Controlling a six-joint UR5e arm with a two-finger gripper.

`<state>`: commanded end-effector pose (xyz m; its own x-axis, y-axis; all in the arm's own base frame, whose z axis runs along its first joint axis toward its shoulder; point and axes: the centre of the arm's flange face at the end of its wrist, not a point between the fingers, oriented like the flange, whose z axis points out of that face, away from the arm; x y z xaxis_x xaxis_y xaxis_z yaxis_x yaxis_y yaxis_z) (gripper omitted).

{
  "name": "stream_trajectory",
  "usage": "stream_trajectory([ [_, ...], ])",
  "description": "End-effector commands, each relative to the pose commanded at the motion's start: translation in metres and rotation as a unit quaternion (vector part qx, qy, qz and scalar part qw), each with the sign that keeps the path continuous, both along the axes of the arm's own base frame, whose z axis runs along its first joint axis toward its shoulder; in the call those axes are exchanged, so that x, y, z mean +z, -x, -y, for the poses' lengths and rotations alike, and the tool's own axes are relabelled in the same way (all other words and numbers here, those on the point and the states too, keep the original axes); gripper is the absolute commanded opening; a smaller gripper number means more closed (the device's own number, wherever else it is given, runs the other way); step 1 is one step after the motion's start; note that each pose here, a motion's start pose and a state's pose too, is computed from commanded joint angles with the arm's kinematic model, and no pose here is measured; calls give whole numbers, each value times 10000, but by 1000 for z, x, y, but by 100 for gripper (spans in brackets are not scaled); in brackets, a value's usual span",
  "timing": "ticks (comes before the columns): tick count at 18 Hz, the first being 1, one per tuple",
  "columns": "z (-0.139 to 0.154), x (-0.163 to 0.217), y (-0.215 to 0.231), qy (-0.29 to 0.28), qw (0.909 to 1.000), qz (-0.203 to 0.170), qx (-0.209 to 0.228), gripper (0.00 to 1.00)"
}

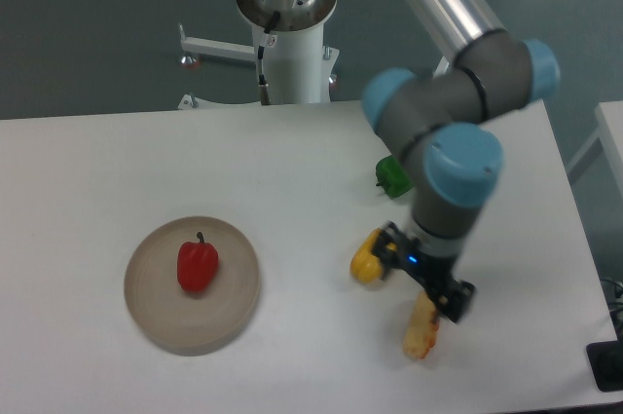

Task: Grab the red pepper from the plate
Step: 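Swing the open gripper over to above the red pepper on the plate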

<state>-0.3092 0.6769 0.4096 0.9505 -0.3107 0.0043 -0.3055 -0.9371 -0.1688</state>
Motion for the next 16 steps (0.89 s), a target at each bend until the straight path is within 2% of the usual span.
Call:
stream_trajectory([
  [5, 15, 4, -75, 134, 9950, 489, 858, 100],
  [9, 21, -15, -119, 292, 9821, 936, 1606, 100],
  [12, 18, -36, -156, 339, 9788, 999, 1755, 100],
  [16, 15, -59, -182, 201, 9781, 959, 1835, 100],
])
